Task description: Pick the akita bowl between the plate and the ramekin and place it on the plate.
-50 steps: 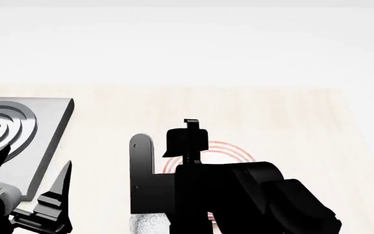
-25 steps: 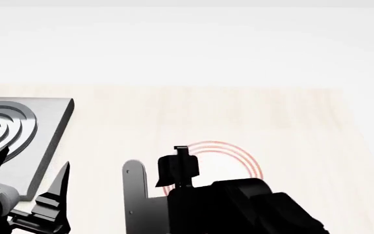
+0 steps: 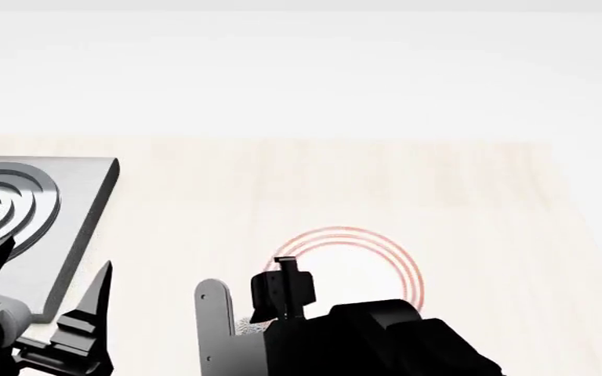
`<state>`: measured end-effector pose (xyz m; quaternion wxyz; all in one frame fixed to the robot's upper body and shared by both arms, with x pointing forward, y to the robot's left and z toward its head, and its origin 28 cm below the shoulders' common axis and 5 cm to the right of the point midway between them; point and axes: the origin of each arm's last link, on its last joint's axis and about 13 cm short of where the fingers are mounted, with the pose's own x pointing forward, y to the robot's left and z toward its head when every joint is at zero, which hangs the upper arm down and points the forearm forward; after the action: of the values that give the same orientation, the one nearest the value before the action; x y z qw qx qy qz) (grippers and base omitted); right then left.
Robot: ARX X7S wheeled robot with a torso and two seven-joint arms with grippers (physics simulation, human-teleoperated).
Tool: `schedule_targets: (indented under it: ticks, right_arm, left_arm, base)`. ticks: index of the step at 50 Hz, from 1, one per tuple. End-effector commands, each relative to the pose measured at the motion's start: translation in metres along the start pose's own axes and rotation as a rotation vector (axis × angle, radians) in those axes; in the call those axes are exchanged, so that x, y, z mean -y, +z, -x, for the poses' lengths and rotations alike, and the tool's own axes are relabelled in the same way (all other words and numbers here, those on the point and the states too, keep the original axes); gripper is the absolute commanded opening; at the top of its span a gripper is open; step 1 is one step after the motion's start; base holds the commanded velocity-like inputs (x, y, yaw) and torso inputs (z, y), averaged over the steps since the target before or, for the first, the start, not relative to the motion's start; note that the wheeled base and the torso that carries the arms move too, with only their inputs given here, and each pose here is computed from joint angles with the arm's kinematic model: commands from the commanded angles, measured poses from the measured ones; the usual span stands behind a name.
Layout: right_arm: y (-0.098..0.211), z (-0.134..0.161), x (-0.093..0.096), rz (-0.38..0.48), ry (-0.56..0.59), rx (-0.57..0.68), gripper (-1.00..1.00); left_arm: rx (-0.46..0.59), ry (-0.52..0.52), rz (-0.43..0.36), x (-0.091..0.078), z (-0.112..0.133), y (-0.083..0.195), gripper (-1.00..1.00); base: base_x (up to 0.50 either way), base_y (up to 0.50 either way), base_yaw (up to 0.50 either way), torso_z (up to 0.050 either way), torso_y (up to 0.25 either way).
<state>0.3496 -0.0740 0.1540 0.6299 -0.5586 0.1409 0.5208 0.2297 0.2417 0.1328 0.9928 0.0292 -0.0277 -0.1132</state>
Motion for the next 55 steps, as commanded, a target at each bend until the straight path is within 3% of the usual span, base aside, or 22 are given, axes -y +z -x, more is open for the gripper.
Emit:
schedule_targets:
  ticks: [1, 15, 34, 55]
  right_arm:
    - [-0.003, -0.01, 0.0, 0.003, -0.01, -0.016, 1.0]
    - [-0.013, -0.02, 0.001, 0.004, -0.015, -0.048, 1.0]
    - [-0.002, -0.026, -0.007, 0.023, 0.057, 0.016, 1.0]
    - [-0.017, -0.042, -0.012, 0.021, 0.071, -0.059, 1.0]
  left_arm:
    - [-0.001, 0.001, 0.002, 0.0, 0.0, 0.0, 1.0]
    - [-0.004, -0.004, -0.002, 0.001, 0.0, -0.002, 1.0]
    - [0.003, -0.001, 0.0, -0.002, 0.001, -0.003, 1.0]
    - [0.002, -0.004, -0.002, -0.001, 0.001, -0.003, 1.0]
  base:
    - [0.0, 0.0, 0.0, 0.0, 0.0]
    - [0.0, 0.0, 0.0, 0.0, 0.0]
    - [0.0, 0.0, 0.0, 0.0, 0.0]
    - [0.0, 0.0, 0.0, 0.0, 0.0]
